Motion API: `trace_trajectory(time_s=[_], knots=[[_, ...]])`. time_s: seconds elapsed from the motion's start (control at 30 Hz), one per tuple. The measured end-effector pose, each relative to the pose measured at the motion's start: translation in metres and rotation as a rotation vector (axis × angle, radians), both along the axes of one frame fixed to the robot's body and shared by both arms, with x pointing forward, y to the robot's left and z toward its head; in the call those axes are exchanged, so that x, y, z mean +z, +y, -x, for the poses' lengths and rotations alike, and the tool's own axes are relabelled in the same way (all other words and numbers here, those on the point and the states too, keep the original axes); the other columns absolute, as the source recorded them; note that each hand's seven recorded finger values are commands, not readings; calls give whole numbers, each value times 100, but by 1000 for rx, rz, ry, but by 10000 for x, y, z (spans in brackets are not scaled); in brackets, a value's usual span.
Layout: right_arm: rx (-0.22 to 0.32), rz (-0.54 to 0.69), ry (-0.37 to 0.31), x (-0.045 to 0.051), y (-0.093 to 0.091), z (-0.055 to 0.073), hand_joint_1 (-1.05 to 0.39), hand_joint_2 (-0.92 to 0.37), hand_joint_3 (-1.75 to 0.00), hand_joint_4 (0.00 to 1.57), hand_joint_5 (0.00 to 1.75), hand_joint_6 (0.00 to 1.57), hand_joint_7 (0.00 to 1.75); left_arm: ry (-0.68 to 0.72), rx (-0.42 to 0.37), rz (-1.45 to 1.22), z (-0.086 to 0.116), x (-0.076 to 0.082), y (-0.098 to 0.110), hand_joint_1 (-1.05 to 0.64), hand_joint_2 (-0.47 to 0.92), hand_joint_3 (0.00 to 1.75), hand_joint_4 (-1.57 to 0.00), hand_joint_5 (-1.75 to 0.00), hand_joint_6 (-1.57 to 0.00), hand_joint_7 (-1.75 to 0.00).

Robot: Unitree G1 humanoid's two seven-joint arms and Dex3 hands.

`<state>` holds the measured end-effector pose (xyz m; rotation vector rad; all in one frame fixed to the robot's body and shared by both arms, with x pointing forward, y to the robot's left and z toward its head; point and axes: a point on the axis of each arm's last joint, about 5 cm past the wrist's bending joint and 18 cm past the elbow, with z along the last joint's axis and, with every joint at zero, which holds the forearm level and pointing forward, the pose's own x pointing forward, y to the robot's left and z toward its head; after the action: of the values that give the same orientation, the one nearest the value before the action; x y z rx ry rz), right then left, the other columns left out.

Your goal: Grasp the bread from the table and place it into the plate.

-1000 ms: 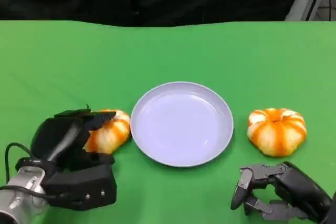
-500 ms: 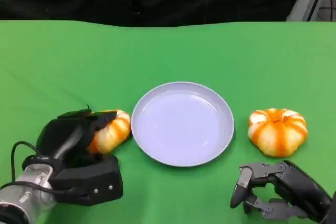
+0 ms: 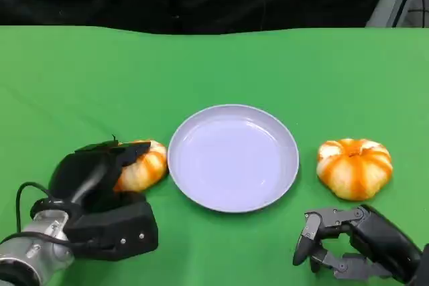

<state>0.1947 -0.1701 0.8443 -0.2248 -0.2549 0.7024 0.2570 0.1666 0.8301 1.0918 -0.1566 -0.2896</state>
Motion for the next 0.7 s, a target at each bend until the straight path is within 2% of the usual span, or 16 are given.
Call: trace_trajectory(time_s=[0.23,0.3,0.37,0.4,0.63,0.67,0.7], knots=[[-2,1,11,-6,-1,1,-6,-89,-54,74,160,82,108,18,-5,2,1,-1,-4,-4,85,1,-53,0,-57,0],[-2,1,11,-6,-1,1,-6,-89,-54,74,160,82,108,18,-4,3,1,-1,-5,-3,86,1,-56,-1,-62,-2],[-2,2,11,-6,-1,1,-6,-89,-55,74,159,82,108,19,-3,-5,-4,0,-7,-5,89,1,-79,-5,-83,-4],[-2,2,11,-7,-1,1,-6,-89,-55,74,159,82,108,19,1,-12,-10,3,-7,-5,89,0,-84,-5,-87,-4],[-7,1,11,-7,-1,1,-7,-88,-56,74,159,82,108,11,9,-25,-45,29,-22,-6,90,0,-90,-4,-92,-2],[-7,1,11,-7,-1,1,-7,-88,-56,74,159,82,108,10,9,-26,-45,30,-22,-10,88,0,-95,-51,-110,-4],[-7,2,11,-7,-1,1,-7,-88,-56,74,159,82,108,3,12,-22,-45,29,-25,-11,88,0,-89,-80,-117,-4]])
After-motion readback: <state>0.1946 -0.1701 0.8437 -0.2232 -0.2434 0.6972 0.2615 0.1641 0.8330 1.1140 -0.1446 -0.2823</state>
